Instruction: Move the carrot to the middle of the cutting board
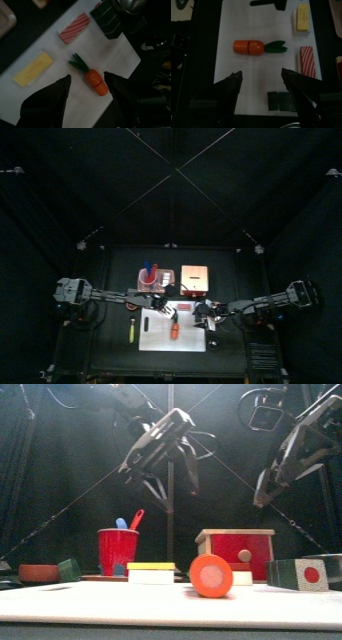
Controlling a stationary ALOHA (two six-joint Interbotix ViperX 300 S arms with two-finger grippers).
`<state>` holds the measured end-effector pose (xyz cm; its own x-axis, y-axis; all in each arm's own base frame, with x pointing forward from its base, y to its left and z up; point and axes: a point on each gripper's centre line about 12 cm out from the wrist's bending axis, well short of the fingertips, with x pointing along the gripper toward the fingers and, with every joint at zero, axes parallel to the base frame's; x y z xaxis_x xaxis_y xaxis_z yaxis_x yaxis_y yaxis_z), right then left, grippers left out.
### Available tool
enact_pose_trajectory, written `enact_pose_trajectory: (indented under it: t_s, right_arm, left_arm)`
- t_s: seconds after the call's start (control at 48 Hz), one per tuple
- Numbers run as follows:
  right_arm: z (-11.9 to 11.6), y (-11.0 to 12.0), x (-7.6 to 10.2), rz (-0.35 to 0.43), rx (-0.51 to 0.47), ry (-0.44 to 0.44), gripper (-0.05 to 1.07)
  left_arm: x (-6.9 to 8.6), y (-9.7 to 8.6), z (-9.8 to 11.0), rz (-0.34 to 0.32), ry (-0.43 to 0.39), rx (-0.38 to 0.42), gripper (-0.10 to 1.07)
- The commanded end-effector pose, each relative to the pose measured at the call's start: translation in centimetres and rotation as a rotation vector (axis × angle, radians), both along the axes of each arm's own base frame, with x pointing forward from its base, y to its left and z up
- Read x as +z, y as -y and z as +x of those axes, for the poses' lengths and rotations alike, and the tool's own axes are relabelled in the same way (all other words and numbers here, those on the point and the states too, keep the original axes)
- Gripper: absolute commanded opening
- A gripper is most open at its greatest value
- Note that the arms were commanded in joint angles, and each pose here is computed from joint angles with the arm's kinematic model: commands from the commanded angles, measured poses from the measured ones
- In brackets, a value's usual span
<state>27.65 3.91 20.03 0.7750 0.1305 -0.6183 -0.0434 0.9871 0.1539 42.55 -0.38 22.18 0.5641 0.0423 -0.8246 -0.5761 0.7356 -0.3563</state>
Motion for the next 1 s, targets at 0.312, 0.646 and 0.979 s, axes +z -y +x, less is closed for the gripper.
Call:
enact_pose_trajectory:
  t_s: [0.312, 0.646, 0.979]
  right_arm:
    - [2.3, 1.2, 4.9, 0.064, -0.079, 0.147, 0.94]
    - [3.3, 1.9, 4.5, 0.065, -0.119, 0.178, 0.95]
    - [3.9, 2.7, 3.0, 0.073, -0.154, 0.127, 0.94]
  left_arm:
    - [5.1, 0.4, -7.6, 0.327, 0.406, -0.366, 0.9]
    - [3.3, 0.5, -15.4, 0.448, 0.636, -0.435, 0.9]
    - [2.7, -0.3, -17.2, 0.463, 0.643, -0.407, 0.9]
